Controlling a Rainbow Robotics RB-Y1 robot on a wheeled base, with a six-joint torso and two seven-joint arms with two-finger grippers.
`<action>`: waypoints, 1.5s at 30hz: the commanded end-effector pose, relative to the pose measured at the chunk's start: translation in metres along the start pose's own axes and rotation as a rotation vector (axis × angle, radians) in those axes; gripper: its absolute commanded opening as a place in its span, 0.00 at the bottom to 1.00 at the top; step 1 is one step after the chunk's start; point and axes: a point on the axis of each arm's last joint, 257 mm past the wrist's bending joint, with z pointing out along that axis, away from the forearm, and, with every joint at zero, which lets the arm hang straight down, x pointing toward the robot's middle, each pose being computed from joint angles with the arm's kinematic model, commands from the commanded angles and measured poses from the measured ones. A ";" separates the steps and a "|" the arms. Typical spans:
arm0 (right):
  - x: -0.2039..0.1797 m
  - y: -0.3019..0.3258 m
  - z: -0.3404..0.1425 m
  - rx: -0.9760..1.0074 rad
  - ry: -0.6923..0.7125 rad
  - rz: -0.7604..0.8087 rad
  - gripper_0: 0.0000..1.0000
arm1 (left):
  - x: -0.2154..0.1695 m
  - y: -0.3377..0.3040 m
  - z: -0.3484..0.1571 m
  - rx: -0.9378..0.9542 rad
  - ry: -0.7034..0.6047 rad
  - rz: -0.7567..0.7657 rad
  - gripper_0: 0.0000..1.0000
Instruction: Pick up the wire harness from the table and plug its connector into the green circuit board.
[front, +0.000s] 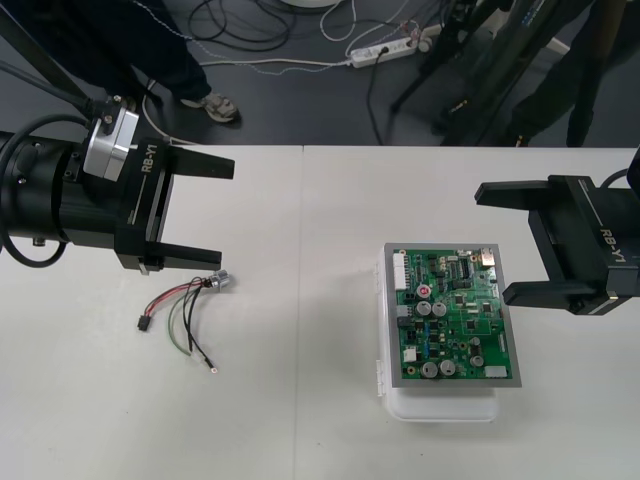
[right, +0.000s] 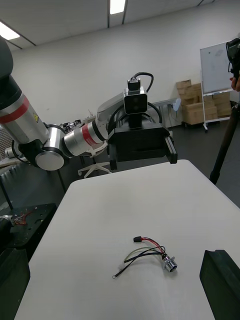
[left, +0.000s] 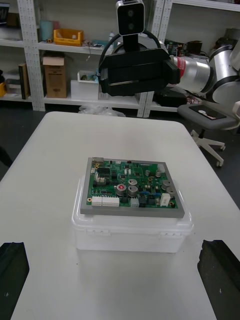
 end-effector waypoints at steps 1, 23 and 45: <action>-0.009 0.008 0.010 -0.036 -0.006 -0.004 1.00 | -0.005 -0.010 -0.007 0.015 0.007 0.024 1.00; 0.010 0.008 0.008 -0.018 -0.002 0.051 1.00 | -0.005 -0.010 -0.007 0.015 0.007 0.024 1.00; -0.027 -0.001 0.001 0.019 0.056 -0.268 1.00 | 0.034 -0.014 -0.019 0.028 0.123 -0.020 1.00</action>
